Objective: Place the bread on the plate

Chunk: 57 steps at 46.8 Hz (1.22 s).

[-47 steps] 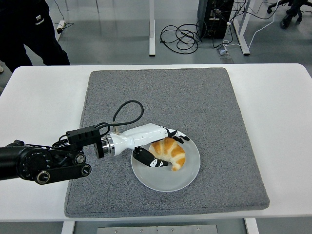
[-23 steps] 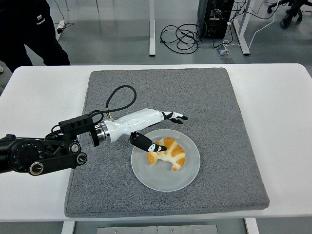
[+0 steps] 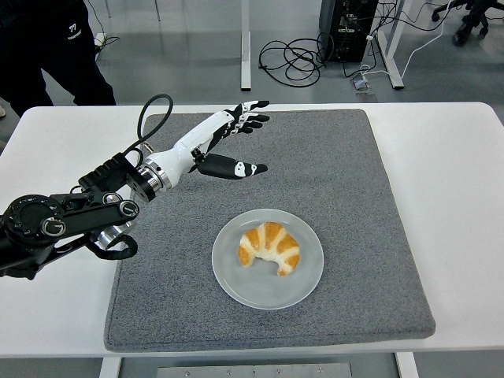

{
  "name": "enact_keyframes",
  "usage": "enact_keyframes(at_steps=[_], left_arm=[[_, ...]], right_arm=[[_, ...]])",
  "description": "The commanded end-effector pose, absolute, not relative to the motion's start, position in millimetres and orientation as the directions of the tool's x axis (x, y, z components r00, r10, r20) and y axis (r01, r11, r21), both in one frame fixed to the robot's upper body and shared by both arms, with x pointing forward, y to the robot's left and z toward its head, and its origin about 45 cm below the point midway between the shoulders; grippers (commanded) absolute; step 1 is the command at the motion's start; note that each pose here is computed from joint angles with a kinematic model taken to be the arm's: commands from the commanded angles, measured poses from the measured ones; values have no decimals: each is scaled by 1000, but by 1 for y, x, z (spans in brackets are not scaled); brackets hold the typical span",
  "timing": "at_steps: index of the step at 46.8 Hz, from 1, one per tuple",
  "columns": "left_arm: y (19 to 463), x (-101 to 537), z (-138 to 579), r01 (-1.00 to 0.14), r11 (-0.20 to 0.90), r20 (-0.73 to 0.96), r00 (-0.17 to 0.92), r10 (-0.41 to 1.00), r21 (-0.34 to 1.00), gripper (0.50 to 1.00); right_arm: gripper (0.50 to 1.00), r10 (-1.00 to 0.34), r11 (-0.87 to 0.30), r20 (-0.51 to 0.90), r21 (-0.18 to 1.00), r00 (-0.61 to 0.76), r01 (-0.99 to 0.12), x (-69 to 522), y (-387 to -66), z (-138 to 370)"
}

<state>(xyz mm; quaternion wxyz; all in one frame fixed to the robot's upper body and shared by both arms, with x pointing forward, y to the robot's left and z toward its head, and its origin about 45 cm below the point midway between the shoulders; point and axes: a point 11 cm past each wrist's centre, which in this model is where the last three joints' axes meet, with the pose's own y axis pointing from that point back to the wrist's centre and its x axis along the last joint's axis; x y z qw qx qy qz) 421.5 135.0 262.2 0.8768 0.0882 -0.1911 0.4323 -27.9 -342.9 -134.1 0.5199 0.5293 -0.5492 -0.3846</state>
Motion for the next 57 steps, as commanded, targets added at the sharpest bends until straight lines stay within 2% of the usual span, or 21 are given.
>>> enact_keyframes(at_steps=[1,14,30,44,50,57], left_arm=[[143,429,263,-809,588,367,545,754,-8,881],[193,461,274,-864,503,54,501,864,-30,881],[227,470,259,-882,471,-145,469,871,-20,883],[249,469,241,-894,448,-276,432,859,-6,883],[242,469,235,-890,456,-305,430,850,19,884],[242,468,234,-890,456,-307,427,850,23,913]], right_arm=[[1000,-982,142,162,973,101,-181,-28,-343,-134],[1000,-982,141,161,973,101,-181,-28,-342,-134],[1000,-982,139,159,974,101,-181,-28,-342,-134],[1000,-982,139,159,974,101,-181,-28,-342,-134],[1000,-982,139,159,974,101,-181,-28,-342,-134],[1000,-982,139,159,974,102,-181,-28,-342,-134]])
